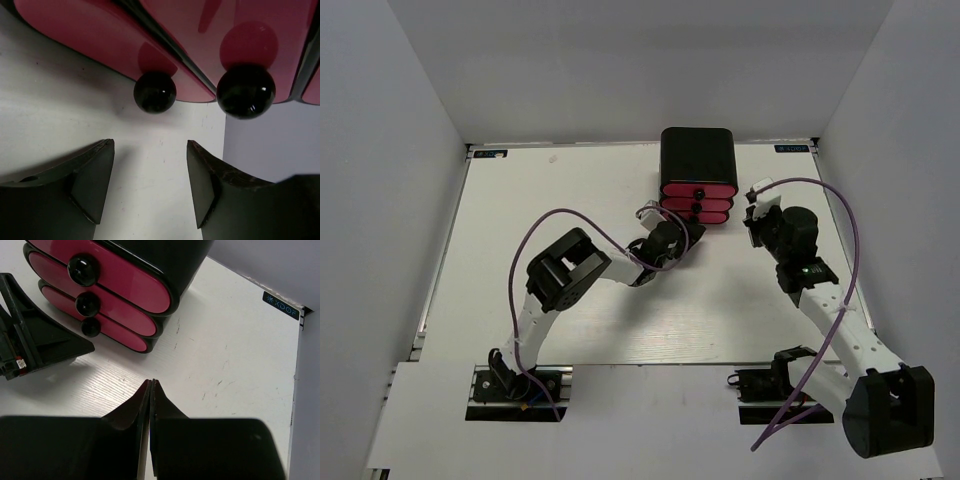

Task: Sort the stationery into containers
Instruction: Open the drawer

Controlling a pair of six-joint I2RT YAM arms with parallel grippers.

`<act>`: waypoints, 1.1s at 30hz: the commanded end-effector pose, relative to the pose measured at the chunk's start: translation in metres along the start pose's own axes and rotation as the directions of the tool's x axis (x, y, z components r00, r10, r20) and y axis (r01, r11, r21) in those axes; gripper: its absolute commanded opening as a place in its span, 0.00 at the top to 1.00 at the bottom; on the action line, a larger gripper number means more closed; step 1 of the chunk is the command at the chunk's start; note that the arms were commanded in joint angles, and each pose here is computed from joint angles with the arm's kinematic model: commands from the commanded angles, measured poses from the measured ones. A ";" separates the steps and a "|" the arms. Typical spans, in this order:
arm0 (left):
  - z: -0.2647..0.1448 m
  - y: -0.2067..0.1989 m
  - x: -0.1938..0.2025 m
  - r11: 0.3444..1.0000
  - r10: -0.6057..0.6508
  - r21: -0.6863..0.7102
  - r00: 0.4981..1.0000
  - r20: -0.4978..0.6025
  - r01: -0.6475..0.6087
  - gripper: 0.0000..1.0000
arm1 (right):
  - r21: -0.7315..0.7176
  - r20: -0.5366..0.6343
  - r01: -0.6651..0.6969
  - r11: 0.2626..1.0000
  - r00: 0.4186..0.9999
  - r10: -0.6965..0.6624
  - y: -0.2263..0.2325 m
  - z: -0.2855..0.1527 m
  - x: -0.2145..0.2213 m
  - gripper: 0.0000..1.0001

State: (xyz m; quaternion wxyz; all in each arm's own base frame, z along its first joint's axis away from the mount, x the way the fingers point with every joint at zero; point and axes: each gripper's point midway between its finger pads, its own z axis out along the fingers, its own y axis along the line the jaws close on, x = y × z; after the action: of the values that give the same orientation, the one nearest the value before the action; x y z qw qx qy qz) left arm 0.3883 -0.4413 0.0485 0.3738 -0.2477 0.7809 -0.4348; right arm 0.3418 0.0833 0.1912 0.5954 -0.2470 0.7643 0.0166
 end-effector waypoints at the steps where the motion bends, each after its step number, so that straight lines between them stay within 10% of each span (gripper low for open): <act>1: 0.008 0.001 -0.012 1.000 -0.014 -0.022 0.998 0.056 0.015 0.30 | 0.007 0.052 -0.009 1.000 0.999 0.008 -0.004 -0.003 -0.010 0.96; 33: 0.032 0.011 -0.036 0.979 -0.190 -0.022 0.951 0.246 0.201 0.48 | -0.031 0.045 -0.017 0.999 0.999 0.019 -0.003 -0.002 -0.001 0.96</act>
State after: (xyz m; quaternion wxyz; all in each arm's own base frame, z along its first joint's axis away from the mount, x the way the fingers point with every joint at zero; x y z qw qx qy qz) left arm 0.4274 -0.4350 0.0471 0.4054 -0.3673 0.7134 -0.4379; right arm 0.3397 0.0797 0.1863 0.5926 -0.2513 0.7645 0.0352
